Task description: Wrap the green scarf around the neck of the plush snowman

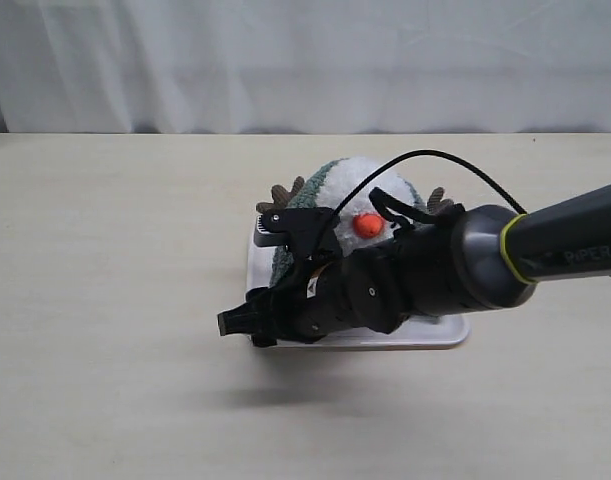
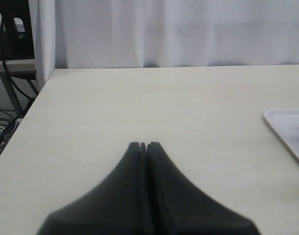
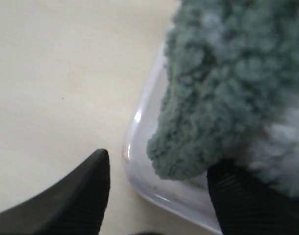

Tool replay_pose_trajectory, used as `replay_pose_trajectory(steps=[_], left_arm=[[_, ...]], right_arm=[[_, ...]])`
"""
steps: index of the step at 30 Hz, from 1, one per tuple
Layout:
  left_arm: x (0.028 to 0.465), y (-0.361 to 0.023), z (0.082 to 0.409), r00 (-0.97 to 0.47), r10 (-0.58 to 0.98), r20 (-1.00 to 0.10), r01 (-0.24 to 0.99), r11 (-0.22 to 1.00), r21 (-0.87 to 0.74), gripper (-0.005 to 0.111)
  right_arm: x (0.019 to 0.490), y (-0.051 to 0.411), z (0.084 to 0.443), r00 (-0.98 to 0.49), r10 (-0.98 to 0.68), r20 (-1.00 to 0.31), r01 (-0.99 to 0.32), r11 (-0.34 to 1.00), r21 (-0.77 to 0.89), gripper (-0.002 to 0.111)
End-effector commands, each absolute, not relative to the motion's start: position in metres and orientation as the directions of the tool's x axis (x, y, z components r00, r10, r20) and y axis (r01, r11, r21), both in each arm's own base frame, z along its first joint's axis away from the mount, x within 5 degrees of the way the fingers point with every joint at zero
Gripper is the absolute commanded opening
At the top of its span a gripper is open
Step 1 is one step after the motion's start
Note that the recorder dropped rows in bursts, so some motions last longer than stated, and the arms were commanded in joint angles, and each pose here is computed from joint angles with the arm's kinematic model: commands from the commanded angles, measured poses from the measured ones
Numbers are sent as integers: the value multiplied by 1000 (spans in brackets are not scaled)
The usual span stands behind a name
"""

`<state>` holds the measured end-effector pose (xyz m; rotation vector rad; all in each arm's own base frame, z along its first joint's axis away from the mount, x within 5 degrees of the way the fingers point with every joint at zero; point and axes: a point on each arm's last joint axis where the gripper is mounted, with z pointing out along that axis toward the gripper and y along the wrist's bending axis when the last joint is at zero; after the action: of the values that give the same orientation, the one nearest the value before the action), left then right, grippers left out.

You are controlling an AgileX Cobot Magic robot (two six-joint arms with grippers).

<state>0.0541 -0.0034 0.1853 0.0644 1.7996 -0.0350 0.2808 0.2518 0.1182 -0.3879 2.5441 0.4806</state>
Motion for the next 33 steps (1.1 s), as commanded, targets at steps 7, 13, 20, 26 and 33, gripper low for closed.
replay_pose_trajectory(steps=[7,13,20,26,33], left_arm=[[54,-3,185,-219,22,-976,58,998,10,0],[54,-3,185,-219,22,-976,58,998,10,0],[54,-3,185,-219,22,-976,58,998,10,0],[54,-3,185,-219,22,-976,58,998,10,0],[54,-3,185,-219,22,-976,58,998,10,0]], right_arm=[[285,252,115,-789,-204,-579,-400,887,233,23],[281,251,116,-786,-275,-553,-444,874,196,4],[269,244,142,-772,-392,-499,-526,836,157,4],[261,235,176,-717,-475,-511,-598,795,100,4],[256,220,205,-616,-585,-528,-661,748,-57,4]])
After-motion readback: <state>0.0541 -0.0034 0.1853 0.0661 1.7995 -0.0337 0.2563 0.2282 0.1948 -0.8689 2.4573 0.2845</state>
